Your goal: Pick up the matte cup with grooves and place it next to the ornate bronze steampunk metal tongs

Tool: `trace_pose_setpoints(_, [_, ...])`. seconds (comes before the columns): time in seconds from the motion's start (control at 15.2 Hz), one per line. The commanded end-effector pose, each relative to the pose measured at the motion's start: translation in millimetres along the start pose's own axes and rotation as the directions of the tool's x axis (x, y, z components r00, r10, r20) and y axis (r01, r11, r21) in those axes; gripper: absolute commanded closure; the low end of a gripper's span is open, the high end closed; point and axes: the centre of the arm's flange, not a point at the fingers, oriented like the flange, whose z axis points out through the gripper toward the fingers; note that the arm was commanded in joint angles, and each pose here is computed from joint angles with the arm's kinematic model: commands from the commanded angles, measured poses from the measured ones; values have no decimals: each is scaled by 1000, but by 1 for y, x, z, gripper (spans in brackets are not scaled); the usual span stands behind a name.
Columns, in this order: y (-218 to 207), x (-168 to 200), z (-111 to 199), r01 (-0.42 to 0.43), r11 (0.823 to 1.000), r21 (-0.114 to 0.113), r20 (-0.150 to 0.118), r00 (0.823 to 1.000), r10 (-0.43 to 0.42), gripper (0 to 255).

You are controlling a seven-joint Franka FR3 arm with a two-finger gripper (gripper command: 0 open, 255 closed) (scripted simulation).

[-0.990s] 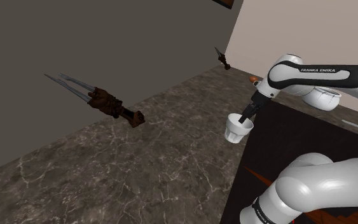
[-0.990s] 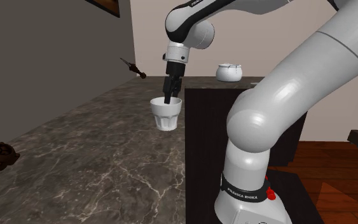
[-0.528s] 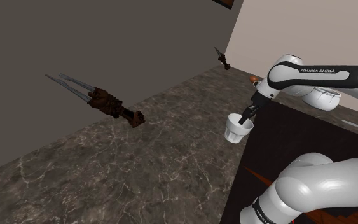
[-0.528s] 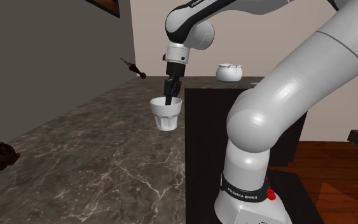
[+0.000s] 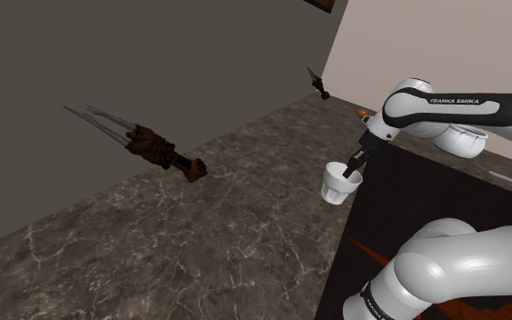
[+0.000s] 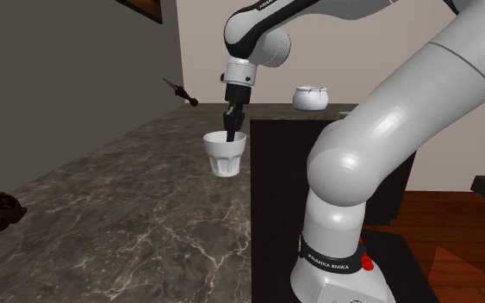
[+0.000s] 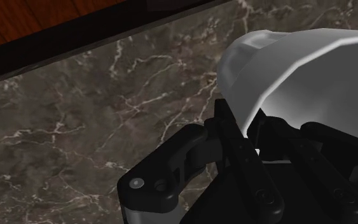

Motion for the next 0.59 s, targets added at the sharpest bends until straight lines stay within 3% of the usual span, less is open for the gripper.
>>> trace_pose_setpoints(0.0, [0,0,0,0,1000,0,0,1000,0,255])
trace_pose_setpoints(0.53, [-7,5,-41,0,1000,0,0,1000,0,255])
